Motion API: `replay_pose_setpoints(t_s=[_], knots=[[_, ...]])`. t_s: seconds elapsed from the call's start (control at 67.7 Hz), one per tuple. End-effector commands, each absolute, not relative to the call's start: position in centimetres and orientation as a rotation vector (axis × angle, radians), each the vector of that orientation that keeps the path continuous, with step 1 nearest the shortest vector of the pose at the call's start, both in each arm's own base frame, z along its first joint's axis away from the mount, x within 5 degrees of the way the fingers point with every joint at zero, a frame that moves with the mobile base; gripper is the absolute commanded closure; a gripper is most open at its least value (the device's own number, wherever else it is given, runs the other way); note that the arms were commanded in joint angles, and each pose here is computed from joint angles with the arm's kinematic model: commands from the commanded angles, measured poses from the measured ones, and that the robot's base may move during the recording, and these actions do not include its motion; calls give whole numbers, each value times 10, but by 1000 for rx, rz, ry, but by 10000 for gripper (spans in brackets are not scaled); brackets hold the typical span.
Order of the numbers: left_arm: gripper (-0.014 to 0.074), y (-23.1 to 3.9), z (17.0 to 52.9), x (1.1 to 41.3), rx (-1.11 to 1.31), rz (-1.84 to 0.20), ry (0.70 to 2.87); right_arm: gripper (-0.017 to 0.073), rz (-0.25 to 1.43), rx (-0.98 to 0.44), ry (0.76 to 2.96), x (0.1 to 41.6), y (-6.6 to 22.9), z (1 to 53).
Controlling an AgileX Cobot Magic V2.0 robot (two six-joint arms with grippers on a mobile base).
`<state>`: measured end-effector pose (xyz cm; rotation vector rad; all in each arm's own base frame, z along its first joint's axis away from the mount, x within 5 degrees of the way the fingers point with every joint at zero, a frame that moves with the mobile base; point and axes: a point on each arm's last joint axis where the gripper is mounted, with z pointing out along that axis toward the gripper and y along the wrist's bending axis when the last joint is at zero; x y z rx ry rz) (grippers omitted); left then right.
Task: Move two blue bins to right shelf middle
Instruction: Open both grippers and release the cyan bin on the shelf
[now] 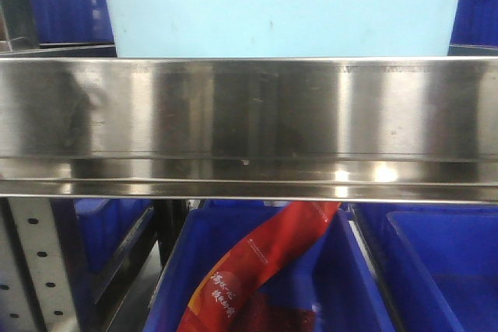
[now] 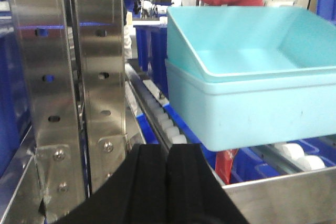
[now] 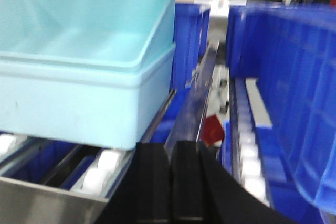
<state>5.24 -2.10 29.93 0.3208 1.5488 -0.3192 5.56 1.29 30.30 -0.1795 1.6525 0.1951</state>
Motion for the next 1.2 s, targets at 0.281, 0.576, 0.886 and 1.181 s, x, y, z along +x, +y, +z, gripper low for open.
replay_pose_setpoints(t_s=[0.281, 0.576, 0.886, 1.181], knots=[[704, -22, 302, 51, 308, -346, 1499, 720, 172, -189, 1612, 54, 12, 305], [704, -22, 302, 51, 308, -346, 1499, 720, 172, -189, 1612, 54, 12, 305], [704, -19, 301, 51, 333, -268, 1497, 720, 172, -189, 1612, 54, 12, 305], [704, -11, 255, 52, 187, -143, 1544, 720, 172, -189, 1612, 54, 12, 305]])
